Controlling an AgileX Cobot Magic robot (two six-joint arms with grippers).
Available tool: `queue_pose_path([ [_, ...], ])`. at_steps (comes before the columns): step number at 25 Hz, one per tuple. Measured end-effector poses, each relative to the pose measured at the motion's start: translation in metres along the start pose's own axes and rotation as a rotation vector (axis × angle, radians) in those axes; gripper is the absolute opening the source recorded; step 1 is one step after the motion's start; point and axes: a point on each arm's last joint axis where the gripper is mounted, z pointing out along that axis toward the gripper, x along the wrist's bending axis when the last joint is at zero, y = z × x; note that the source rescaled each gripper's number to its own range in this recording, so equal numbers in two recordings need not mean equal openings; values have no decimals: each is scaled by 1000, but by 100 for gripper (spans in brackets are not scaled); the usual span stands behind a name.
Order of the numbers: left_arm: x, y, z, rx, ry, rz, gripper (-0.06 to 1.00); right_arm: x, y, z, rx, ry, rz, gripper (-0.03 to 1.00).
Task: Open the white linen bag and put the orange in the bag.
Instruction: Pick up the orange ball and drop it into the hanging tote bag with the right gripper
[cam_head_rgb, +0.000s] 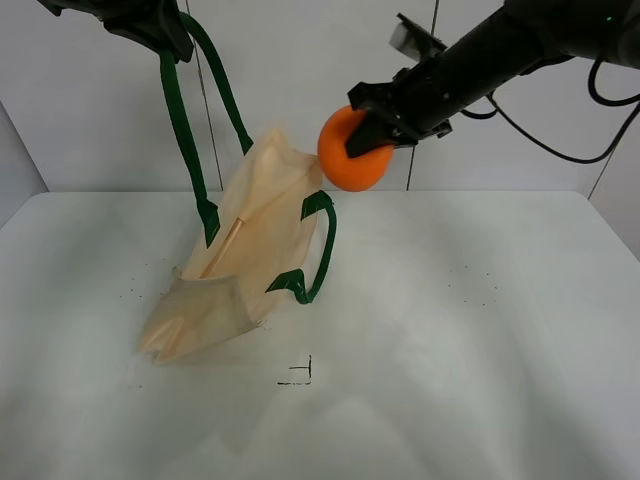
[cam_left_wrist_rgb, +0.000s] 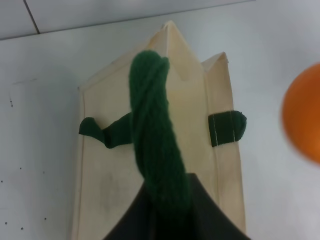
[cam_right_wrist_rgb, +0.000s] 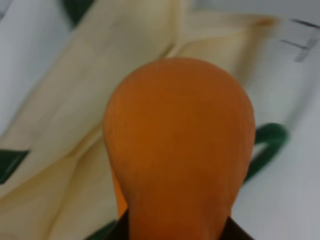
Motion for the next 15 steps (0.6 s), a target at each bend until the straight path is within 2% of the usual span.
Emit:
queue_pose_path([
  [5, 0, 0, 0, 0, 0, 0, 0, 41, -7, 27, 13, 29, -93, 1],
  [8, 0, 0, 0, 0, 0, 0, 0, 51, -14, 47, 49, 18, -146, 1],
  [12, 0, 0, 0, 0, 0, 1, 0, 47, -26, 76, 138, -43, -220, 1],
  [15, 0, 0, 0, 0, 0, 1, 0, 35, -31, 96, 156, -65, -212, 1],
])
